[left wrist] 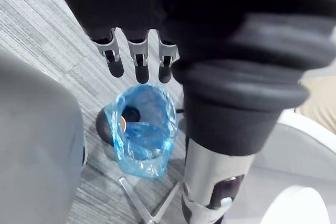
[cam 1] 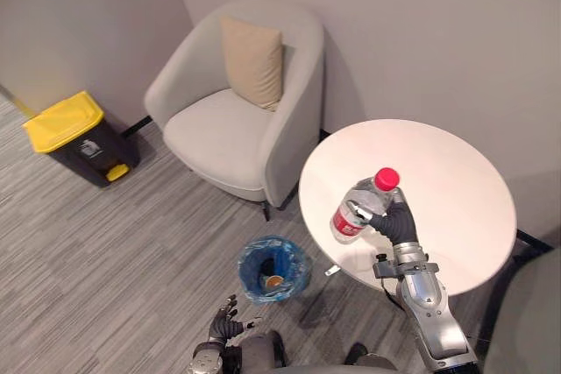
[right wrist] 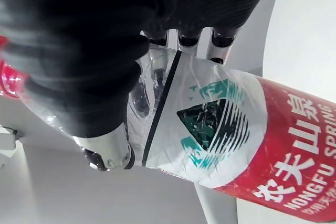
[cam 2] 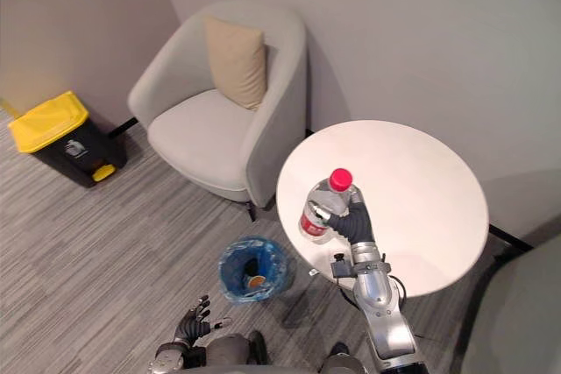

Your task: Gather rubbish on tea table into small bin, then transfer packed bag to large trash can.

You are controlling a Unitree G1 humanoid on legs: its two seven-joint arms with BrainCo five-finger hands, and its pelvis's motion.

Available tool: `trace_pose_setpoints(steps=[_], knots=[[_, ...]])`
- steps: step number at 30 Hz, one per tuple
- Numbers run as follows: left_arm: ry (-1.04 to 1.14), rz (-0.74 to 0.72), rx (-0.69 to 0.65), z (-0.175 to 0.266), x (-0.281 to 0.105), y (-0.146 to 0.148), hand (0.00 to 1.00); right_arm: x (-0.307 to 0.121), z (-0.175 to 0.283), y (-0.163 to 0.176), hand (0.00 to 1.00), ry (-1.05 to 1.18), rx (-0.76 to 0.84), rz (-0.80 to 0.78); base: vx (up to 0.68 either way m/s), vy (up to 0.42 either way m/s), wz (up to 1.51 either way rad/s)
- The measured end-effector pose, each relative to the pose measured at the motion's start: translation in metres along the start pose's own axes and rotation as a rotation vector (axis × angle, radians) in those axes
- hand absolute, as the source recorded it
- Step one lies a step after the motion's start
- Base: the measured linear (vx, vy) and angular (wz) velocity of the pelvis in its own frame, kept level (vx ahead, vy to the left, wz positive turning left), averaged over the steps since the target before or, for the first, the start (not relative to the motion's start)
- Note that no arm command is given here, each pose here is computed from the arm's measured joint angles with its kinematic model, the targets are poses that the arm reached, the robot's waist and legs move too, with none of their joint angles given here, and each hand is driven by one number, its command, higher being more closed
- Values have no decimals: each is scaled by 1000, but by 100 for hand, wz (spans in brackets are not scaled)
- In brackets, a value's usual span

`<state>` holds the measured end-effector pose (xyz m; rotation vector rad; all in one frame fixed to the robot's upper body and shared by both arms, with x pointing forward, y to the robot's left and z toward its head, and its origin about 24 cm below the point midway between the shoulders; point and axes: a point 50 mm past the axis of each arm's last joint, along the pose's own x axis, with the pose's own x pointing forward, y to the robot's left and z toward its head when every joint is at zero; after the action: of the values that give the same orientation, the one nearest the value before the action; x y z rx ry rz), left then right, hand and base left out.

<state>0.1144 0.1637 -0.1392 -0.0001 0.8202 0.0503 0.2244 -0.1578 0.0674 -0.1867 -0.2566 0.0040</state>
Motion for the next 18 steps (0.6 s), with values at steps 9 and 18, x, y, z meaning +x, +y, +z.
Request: trace_pose_setpoints(steps=[9,18], knots=[[-23,11,52,5,1,10,0,-1,-12,23,100,60,33,45,40,151,22],[-30,26,93,7,1,20,0,-4,-20,26,100,102,22,64,29,-5,66]])
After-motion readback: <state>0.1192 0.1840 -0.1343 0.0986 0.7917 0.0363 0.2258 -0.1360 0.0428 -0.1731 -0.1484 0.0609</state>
